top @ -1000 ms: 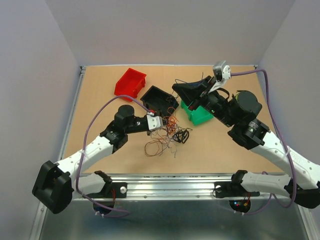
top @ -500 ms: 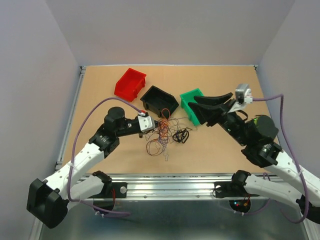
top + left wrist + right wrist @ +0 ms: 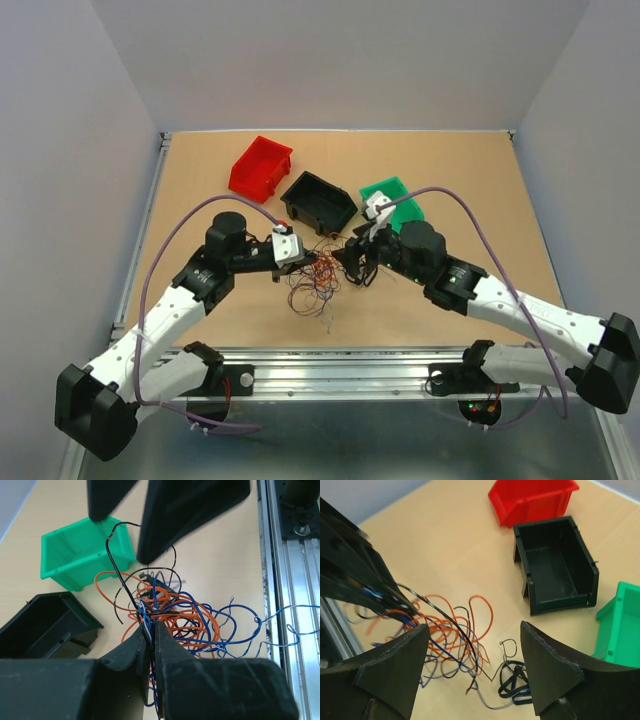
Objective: Untangle the cables
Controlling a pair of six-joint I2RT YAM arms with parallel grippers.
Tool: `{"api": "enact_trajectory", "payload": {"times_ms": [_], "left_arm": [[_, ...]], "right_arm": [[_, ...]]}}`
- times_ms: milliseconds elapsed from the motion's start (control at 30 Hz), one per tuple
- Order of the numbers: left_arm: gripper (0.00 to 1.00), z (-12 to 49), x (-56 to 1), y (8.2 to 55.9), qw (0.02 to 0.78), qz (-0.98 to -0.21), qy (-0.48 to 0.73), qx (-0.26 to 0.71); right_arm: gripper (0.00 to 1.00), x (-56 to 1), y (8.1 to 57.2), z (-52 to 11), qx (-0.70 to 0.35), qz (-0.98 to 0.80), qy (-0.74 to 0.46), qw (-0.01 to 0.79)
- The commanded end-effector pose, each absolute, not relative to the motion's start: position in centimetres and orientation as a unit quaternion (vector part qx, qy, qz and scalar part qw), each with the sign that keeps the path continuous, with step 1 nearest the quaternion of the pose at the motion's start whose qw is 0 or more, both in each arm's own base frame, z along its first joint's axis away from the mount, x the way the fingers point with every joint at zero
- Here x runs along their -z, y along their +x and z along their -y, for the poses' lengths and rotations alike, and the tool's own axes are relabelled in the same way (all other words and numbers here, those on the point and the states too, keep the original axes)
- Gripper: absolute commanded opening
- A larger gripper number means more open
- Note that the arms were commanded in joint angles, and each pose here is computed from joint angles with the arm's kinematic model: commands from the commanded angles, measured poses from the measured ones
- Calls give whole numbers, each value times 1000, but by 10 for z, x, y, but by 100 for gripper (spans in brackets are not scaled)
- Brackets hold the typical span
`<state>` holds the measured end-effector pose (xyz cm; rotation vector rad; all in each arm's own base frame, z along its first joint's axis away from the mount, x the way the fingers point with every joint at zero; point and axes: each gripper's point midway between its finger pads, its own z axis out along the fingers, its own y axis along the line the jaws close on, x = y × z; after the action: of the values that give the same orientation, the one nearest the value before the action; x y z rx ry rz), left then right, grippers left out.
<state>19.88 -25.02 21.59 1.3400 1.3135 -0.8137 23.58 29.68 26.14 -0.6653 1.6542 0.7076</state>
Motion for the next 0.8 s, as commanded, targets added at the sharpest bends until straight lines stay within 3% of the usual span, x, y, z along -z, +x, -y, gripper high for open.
{"api": "enact_trajectory", "payload": {"times_ms": [0, 333, 400, 567, 633, 767], "left_arm": [[15, 250, -256, 194, 550, -505, 561, 357], [15, 241, -273, 194, 595, -492, 533, 346], [15, 239, -274, 196, 602, -493, 528, 340], [15, 234, -283, 202, 628, -492, 512, 319], [15, 225, -288, 220, 654, -518, 471, 286], [16, 200, -302, 250, 702, -551, 393, 219]], "right_arm": [[78, -260, 231, -317, -307, -680, -351, 566], [76, -243, 219, -363, -368, -647, -430, 511], [62, -248, 214, -369, -384, -632, -438, 511], [8, -251, 223, -367, -377, -642, -414, 524], [0, -248, 246, -347, -325, -695, -345, 540], [1, -252, 276, -293, -221, -756, -217, 576]]}}
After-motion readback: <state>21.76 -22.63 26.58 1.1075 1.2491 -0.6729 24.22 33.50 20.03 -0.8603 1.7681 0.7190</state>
